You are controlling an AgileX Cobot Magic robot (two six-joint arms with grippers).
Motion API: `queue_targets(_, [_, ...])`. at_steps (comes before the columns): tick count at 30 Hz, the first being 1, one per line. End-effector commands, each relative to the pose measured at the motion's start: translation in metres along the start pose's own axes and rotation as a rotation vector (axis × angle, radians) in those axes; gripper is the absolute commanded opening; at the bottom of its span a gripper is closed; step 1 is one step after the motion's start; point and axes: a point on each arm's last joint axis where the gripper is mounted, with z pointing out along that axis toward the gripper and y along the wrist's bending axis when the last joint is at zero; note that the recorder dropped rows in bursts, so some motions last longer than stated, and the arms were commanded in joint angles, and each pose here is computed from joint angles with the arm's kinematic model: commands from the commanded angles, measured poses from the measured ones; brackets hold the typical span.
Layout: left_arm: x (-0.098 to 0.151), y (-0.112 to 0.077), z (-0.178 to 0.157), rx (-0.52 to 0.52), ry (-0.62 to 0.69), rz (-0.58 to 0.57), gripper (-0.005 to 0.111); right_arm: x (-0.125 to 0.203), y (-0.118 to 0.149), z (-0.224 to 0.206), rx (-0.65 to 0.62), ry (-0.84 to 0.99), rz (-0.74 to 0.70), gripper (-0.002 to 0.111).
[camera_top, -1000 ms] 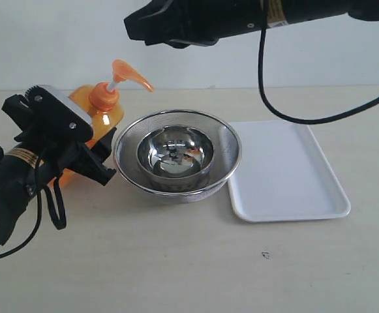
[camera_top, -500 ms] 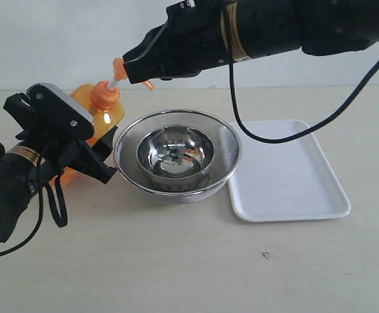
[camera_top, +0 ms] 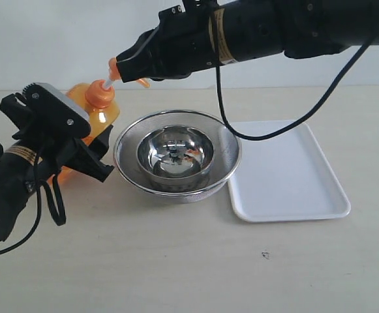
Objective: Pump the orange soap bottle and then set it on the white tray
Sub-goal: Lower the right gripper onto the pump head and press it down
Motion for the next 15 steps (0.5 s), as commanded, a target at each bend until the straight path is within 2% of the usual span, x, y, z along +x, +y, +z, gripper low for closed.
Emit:
queue_targets(1, [-0.002,-0.006,0.002,0.052,-0.011,-0.025,0.005,0.015,-0.001,0.011,-0.038,0.051,-0.005,0.001])
queue_targets(9, [-0.004,-0.009,0.001,0.082,-0.034,-0.019,0.005,0.015,0.015,0.018,-0.067,0.060,-0.023,0.001])
queue_targets(15, [-0.004,-0.009,0.001,0.082,-0.034,-0.019,0.005,0.015,0.017,0.018,-0.064,0.060,-0.011,0.001])
